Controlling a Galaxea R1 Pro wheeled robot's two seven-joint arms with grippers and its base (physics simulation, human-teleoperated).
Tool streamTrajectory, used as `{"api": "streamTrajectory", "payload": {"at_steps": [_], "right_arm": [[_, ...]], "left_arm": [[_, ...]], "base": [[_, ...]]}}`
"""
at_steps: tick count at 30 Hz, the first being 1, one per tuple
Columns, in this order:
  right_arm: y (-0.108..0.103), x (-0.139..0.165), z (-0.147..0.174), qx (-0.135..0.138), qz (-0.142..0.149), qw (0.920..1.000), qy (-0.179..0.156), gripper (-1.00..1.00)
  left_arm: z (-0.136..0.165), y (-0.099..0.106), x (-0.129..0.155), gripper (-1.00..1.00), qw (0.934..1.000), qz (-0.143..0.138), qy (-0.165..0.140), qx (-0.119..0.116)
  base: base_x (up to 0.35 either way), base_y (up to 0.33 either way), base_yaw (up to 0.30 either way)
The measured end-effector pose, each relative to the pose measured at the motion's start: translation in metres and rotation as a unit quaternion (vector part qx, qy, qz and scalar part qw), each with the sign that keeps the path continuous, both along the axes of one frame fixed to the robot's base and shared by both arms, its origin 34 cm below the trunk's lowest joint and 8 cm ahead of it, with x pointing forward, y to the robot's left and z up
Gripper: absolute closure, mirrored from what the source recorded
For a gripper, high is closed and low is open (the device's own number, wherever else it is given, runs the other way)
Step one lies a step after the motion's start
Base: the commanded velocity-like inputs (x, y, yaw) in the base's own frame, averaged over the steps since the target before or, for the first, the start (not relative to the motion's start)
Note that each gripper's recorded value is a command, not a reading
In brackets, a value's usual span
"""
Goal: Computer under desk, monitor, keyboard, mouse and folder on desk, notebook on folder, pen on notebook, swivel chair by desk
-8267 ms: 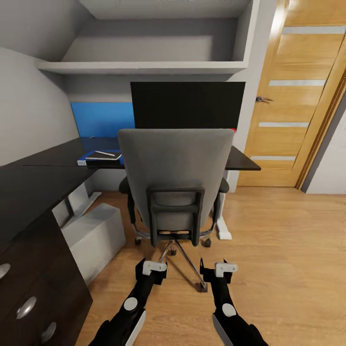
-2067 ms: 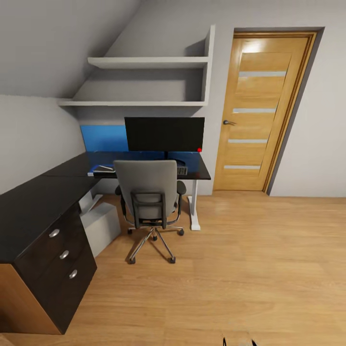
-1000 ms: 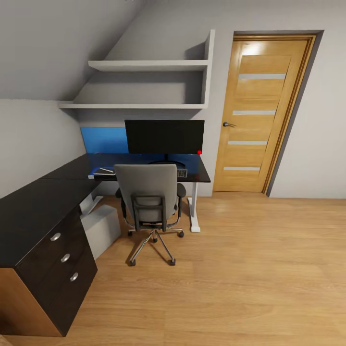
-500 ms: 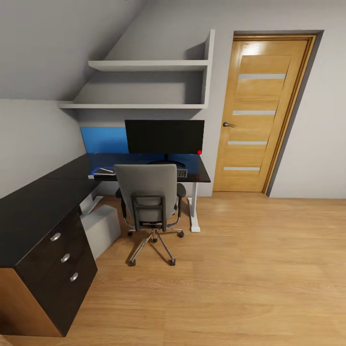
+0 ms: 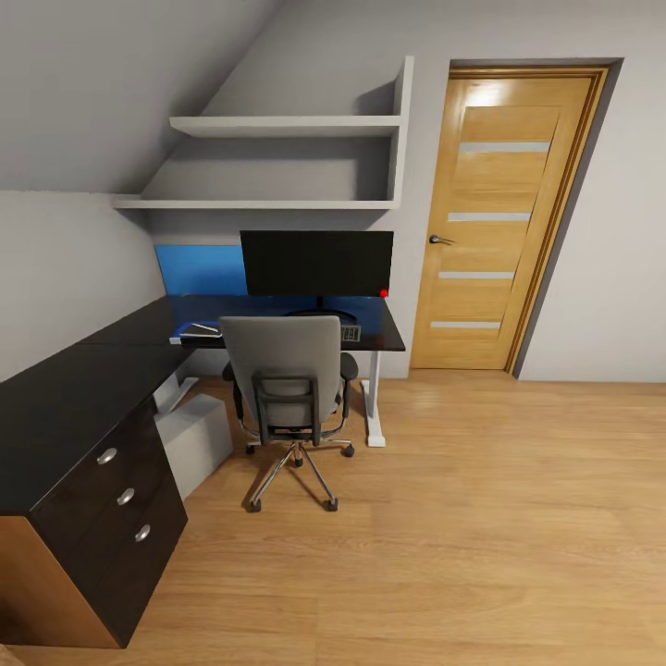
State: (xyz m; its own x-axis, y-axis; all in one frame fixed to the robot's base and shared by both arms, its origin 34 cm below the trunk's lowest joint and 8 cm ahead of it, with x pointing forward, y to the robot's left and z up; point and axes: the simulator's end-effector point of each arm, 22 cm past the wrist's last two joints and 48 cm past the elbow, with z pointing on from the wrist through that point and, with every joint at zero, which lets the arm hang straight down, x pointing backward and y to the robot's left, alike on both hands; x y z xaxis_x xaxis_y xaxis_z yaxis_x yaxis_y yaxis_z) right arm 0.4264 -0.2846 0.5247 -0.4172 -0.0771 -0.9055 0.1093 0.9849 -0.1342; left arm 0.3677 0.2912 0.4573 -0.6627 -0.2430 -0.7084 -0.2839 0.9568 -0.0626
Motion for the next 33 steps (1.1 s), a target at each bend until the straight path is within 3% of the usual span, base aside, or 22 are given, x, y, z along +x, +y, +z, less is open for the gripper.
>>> {"api": "streamTrajectory", "payload": {"at_steps": [9,33], "right_arm": [[0.000,0.000,0.000,0.000,0.000,1.0000,0.000,-1.00],[0.000,0.000,0.000,0.000,0.000,1.0000,0.000,-1.00]], "left_arm": [[-0.004,0.007,-0.020,-1.00,0.9999,-0.012,0.011,-0.003],[-0.007,0.007,-0.024,-1.00,0.9997,-0.014,0.018,-0.003]], "base": [[0.000,0.000,0.000],[0.000,0.000,0.000]]}}
